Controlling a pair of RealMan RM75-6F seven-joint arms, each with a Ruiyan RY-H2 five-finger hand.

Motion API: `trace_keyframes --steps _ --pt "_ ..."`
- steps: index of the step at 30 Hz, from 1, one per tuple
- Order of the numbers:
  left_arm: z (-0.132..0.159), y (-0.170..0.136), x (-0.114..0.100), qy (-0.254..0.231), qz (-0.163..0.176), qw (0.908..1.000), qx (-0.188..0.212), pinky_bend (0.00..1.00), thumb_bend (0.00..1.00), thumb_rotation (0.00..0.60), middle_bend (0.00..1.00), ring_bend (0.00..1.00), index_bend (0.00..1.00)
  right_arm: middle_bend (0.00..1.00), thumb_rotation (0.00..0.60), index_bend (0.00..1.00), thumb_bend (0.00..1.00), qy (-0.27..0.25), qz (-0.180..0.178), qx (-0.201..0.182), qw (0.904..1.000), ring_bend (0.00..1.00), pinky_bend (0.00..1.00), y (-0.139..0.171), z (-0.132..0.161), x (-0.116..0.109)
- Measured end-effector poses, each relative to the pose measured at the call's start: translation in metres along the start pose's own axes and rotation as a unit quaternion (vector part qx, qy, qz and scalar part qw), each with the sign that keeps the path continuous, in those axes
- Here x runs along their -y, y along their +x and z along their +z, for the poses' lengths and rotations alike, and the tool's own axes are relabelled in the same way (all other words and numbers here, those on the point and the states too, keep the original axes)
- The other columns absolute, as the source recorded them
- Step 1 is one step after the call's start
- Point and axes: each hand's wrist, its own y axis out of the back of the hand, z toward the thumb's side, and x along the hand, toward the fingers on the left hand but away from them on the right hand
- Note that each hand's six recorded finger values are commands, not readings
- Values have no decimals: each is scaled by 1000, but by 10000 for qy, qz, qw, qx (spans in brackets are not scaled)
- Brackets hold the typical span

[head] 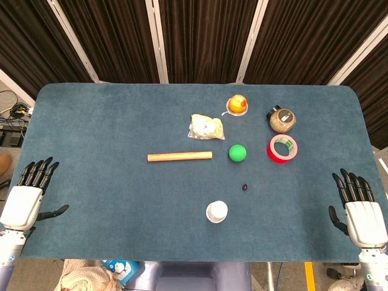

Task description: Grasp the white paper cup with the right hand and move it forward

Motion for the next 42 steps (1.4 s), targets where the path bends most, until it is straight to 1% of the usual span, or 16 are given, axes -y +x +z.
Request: trace_keyframes --steps 7,10,14,17,19,22,25,26,28,29,30,34,38,42 --pt "-2 0 -1 -34 6 10000 -73 0 21 600 0 0 0 0 600 0 447 -62 56 -17 10000 0 79 -1 1 1" --pt "-2 -1 -1 -23 0 10000 -64 0 21 600 0 0 0 0 600 0 415 -133 74 -141 9998 0 83 -2 6 0" --pt "-3 -1 -2 -32 16 10000 -69 0 21 600 0 0 0 0 600 0 372 -209 237 -548 9980 5 104 -6 22 -1" --pt "-4 -1 -2 -53 8 10000 -82 0 21 600 0 0 0 0 600 0 369 -279 459 -913 9944 61 177 -10 39 0" --pt "-4 -1 -1 -52 -3 9999 -88 0 21 600 0 0 0 0 600 0 368 -311 555 -1174 9910 72 188 -13 51 0" --pt "-5 0 -1 -69 -24 9999 -112 0 21 600 0 0 0 0 600 0 367 -336 586 -1607 9847 73 188 -19 71 0" --pt "-5 1 -1 -92 -23 9999 -124 0 21 600 0 0 0 0 600 0 367 -331 715 -2078 9750 73 188 -27 93 4" --pt "-5 1 -1 -92 -22 9999 -122 0 21 600 0 0 0 0 600 0 367 -326 799 -2255 9704 73 188 -31 102 7" --pt "-5 1 -1 -75 -23 9999 -109 0 21 600 0 0 0 0 600 0 367 -313 946 -2495 9632 73 188 -35 116 12" --pt "-5 1 -1 -66 -27 9999 -105 0 21 600 0 0 0 0 600 0 367 -305 1083 -2672 9570 73 188 -38 128 17" --pt "-5 1 0 -61 -31 9999 -102 0 21 600 0 0 0 0 600 0 367 -305 1140 -2738 9545 73 188 -39 132 18" --pt "-5 0 -1 -72 -31 9999 -117 0 21 600 0 0 0 0 600 0 367 -282 1543 -3064 9389 63 188 -39 158 31" --pt "-6 0 -1 -78 -35 9999 -121 0 21 600 0 0 0 0 600 0 368 -93 1948 -3297 9237 51 188 -34 179 45" --pt "-5 0 -1 -77 -44 9999 -119 0 21 600 0 0 0 0 600 0 367 54 2118 -3383 9169 51 188 -31 197 53"
